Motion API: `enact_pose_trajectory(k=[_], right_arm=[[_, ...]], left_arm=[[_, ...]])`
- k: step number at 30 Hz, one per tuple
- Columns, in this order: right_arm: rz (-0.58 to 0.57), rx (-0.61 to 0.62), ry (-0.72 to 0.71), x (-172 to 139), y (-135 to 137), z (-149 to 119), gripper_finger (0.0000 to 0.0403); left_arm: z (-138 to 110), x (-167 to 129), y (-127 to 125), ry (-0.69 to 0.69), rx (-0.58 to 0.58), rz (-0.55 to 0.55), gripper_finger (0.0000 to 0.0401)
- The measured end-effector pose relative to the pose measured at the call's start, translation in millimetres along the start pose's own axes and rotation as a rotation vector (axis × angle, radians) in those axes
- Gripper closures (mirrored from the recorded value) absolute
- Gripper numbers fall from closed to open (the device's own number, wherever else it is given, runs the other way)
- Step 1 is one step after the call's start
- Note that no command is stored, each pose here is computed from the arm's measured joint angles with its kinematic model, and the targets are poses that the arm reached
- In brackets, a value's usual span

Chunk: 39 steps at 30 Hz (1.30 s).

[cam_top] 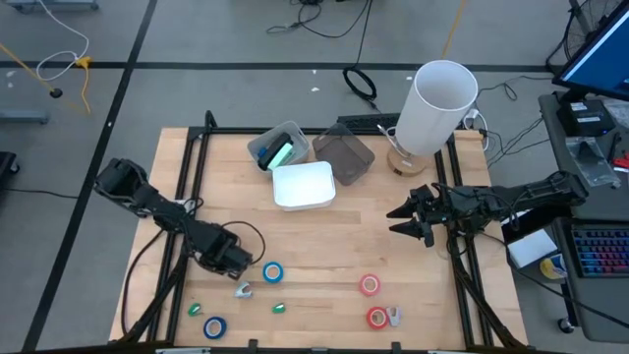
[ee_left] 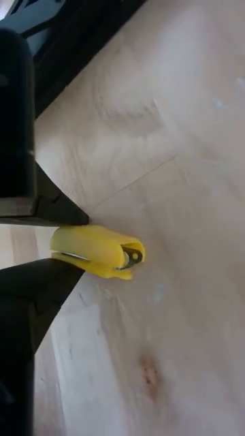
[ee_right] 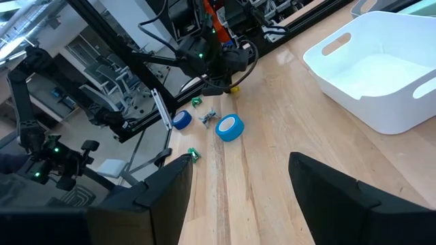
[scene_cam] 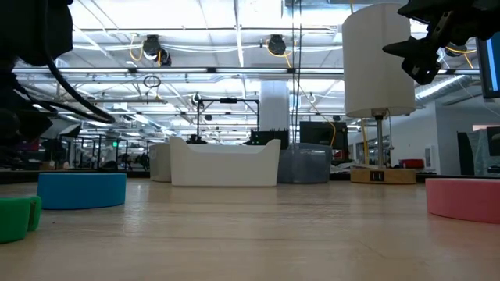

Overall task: Pick and place Stapler, Stapler remover, tape
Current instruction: Put the small yellow stapler into the gray bin

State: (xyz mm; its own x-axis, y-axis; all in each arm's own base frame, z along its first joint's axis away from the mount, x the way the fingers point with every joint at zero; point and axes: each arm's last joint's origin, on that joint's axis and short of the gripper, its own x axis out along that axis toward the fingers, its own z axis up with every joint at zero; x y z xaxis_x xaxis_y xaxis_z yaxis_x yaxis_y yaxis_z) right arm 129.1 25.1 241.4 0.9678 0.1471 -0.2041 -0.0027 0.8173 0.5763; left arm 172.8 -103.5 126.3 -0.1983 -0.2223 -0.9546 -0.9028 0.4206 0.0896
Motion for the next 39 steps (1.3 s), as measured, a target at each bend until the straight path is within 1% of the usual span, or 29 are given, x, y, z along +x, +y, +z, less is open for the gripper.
enact_pose_trajectory(k=[4,7,13,19,22,26,30,32,35,39], right_arm=[[0.0,0.0,0.0,0.0,0.0,0.0,0.0165],[0.0,-0.001,0.0,0.0,0.0,0.0,0.0165],[0.0,-0.001,0.001,0.0,0.0,0.0,0.0165],[0.001,0.002,0.002,0.0,0.0,-0.1,0.0165],[0.002,0.001,0.002,0.0,0.0,-0.1,0.0165],[0.0,0.0,0.005,0.0,-0.2,-0.3,0.0165],[-0.001,-0.004,0.007,0.0,-0.3,-0.5,0.0165],[-0.002,-0.005,0.007,0.0,-0.3,-0.5,0.0165],[-0.001,-0.004,0.007,0.0,-0.3,-0.5,0.0165],[0.0,0.003,0.007,0.0,-0.2,-0.5,0.0165]], left_arm=[[2.6,-6.8,-4.1,-0.035,-0.014,-0.007,0.0326],[7.0,-15.9,-8.0,-0.125,-0.019,-0.001,0.032],[19.0,-40.4,-16.7,-0.218,-0.036,-0.044,0.0332],[38.9,-72.6,-17.5,-0.341,-0.053,-0.056,0.0325],[51.9,-95.4,-16.1,-0.432,-0.056,-0.085,0.0323],[76.3,-125.3,-10.6,-0.601,-0.069,-0.097,0.0328],[108.7,-158.1,-1.8,-0.751,-0.06,-0.064,0.0331],[128.6,-174.4,2.3,-0.826,-0.048,-0.053,0.0332],[160.9,-189.2,11.3,-0.898,-0.034,-0.03,0.0332],[204.2,-201.4,25.7,-0.97,-0.026,-0.055,0.0333]])
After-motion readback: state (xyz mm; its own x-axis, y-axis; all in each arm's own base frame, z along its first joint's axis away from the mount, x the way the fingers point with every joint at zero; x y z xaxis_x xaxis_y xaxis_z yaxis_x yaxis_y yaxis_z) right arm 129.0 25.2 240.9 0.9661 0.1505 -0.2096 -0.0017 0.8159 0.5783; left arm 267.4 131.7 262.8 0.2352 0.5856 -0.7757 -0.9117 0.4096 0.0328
